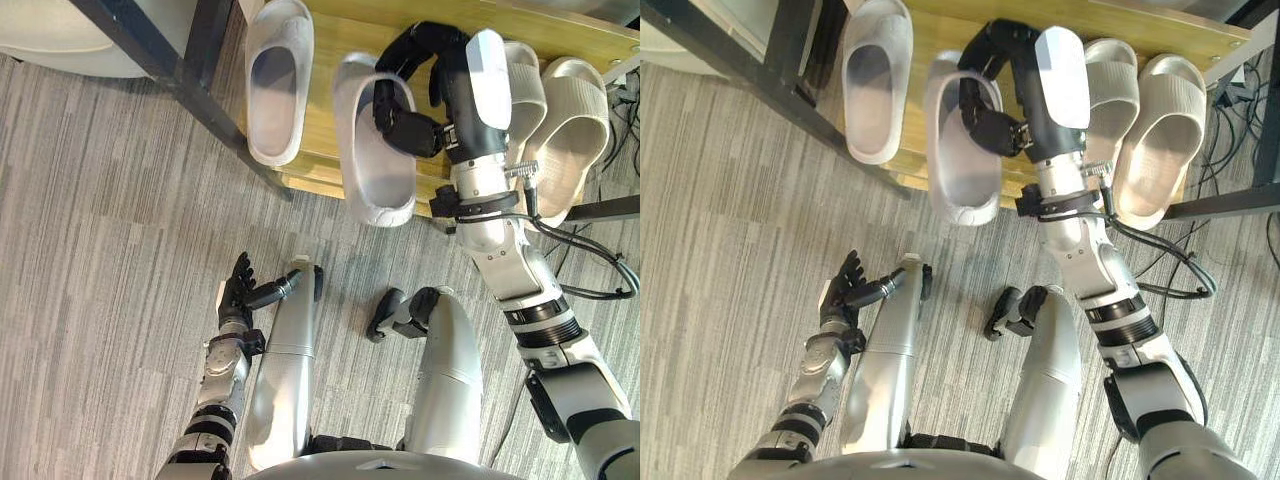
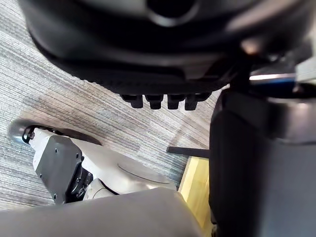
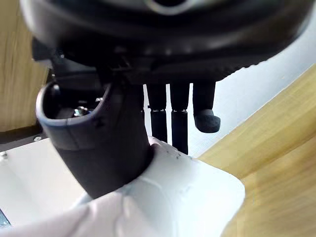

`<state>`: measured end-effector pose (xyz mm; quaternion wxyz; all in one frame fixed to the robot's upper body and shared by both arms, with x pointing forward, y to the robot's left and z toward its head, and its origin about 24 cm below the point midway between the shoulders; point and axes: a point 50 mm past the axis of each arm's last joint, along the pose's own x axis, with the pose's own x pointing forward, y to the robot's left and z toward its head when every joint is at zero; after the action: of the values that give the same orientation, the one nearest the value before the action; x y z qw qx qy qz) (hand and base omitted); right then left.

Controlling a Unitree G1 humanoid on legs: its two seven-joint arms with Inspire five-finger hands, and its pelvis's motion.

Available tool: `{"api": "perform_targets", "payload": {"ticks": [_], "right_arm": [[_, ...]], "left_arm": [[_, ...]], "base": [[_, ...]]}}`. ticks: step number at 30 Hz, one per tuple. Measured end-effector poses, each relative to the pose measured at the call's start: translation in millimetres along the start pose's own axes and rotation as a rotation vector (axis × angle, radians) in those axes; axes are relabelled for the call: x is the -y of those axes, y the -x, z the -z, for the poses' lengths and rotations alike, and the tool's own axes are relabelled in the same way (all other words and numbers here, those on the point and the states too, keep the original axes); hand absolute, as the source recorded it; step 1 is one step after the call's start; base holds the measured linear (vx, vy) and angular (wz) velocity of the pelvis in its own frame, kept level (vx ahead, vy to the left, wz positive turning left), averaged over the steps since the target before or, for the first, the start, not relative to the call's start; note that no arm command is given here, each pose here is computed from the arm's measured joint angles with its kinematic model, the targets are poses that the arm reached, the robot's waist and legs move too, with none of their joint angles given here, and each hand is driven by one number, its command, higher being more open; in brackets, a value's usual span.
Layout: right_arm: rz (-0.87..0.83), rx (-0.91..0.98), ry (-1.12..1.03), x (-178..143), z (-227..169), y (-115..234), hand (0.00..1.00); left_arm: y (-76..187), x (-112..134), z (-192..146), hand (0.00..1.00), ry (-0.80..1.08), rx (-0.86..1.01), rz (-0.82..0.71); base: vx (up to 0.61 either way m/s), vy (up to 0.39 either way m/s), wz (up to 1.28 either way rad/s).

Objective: Organize the slippers on the shoe rack

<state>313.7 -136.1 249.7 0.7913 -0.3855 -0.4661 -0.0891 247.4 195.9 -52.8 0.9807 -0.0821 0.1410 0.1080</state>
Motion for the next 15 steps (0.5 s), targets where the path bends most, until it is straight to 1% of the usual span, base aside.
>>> {"api": "perform_targets", "payload": {"ticks": [3, 6, 15], "right_arm": [[0.022, 0.0, 0.045, 1.5, 3.3, -10.1, 0.0], [0.039, -0.014, 0.111, 1.7, 9.6, -17.8, 0.0], [0.072, -0.1, 0.198, 4.9, 26.1, -38.7, 0.0]], "left_arm": [[-0.7, 1.8, -0.8, 1.0, 0.005, 0.003, -0.004], [-0.9, 1.2, -0.7, 1.0, 0.013, 0.002, -0.056], [-1.8, 9.8, -3.7, 1.0, 0.035, 0.019, -0.04]], "base": [[0.0, -0.011, 0.11], [0.0, -0.016, 0.14], [0.03, -0.007, 0.08]]}}
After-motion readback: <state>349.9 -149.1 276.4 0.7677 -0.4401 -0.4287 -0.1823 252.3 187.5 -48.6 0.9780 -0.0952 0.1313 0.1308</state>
